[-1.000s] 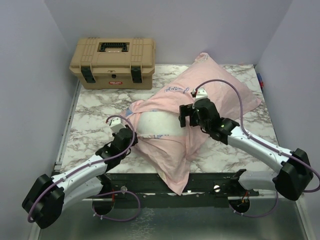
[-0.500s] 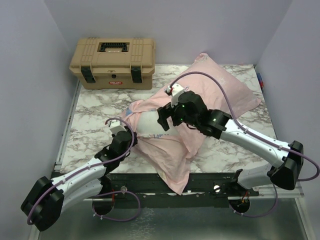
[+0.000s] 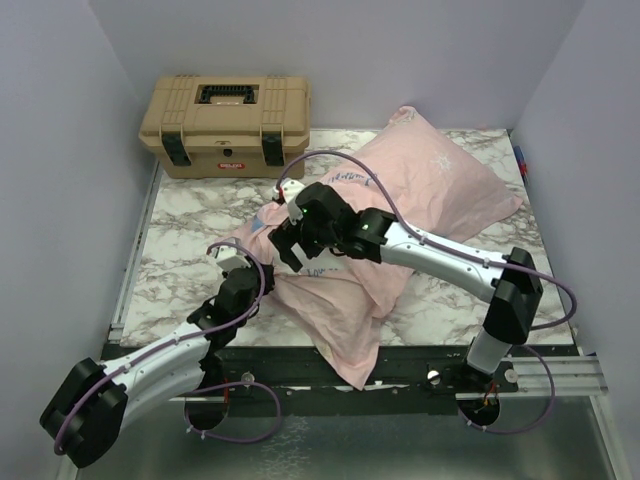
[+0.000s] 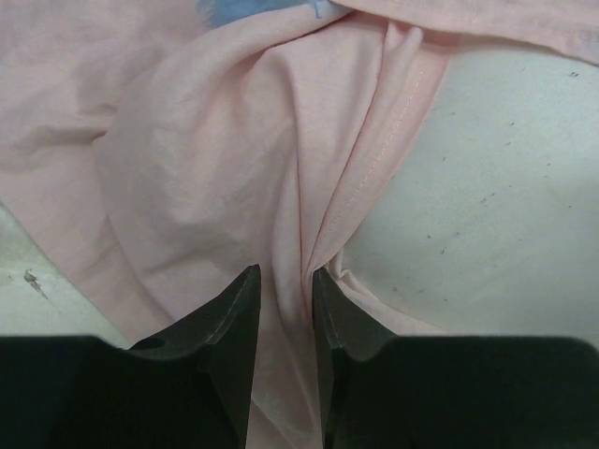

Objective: Remove the pillowcase from the pillow

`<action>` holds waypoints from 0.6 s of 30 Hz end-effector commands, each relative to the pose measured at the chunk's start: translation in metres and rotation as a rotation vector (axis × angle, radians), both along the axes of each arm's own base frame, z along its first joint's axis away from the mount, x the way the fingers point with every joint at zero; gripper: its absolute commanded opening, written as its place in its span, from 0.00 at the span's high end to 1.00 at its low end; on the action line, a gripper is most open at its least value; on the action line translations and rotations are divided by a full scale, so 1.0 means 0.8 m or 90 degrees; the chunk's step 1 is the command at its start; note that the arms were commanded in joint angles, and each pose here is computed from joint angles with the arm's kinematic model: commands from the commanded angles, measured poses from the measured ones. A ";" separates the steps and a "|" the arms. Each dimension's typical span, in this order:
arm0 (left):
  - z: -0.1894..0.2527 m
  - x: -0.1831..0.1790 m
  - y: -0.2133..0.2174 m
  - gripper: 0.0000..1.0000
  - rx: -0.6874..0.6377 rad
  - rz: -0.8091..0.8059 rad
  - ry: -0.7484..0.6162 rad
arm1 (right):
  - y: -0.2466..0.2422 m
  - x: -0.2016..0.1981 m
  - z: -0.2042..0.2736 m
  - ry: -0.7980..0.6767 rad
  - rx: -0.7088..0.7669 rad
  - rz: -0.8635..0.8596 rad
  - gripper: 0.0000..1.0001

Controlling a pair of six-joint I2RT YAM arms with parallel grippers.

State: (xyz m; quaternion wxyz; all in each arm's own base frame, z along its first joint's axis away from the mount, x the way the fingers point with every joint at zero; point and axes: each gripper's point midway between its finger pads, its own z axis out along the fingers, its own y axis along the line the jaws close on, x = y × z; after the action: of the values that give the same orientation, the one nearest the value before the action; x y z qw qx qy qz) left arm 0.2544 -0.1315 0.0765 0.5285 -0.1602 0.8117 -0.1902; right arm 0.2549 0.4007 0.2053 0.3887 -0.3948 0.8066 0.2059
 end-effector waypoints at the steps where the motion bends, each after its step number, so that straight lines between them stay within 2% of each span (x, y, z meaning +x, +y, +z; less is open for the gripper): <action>1: -0.021 -0.013 0.002 0.71 0.014 -0.018 0.027 | 0.003 0.008 -0.037 0.011 -0.065 0.001 0.00; 9: -0.022 -0.016 0.000 0.71 0.002 -0.026 0.028 | -0.009 0.041 -0.117 0.012 -0.199 -0.074 0.00; 18: -0.024 -0.018 0.001 0.71 0.000 -0.025 0.030 | -0.056 0.067 -0.190 -0.021 -0.354 -0.182 0.00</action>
State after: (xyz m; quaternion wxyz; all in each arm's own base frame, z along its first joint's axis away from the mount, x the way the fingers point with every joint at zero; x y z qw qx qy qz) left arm 0.2488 -0.1325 0.0725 0.5253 -0.1566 0.8113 -0.2033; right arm 0.3022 0.4021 0.1029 0.3502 -0.3834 0.8540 0.0311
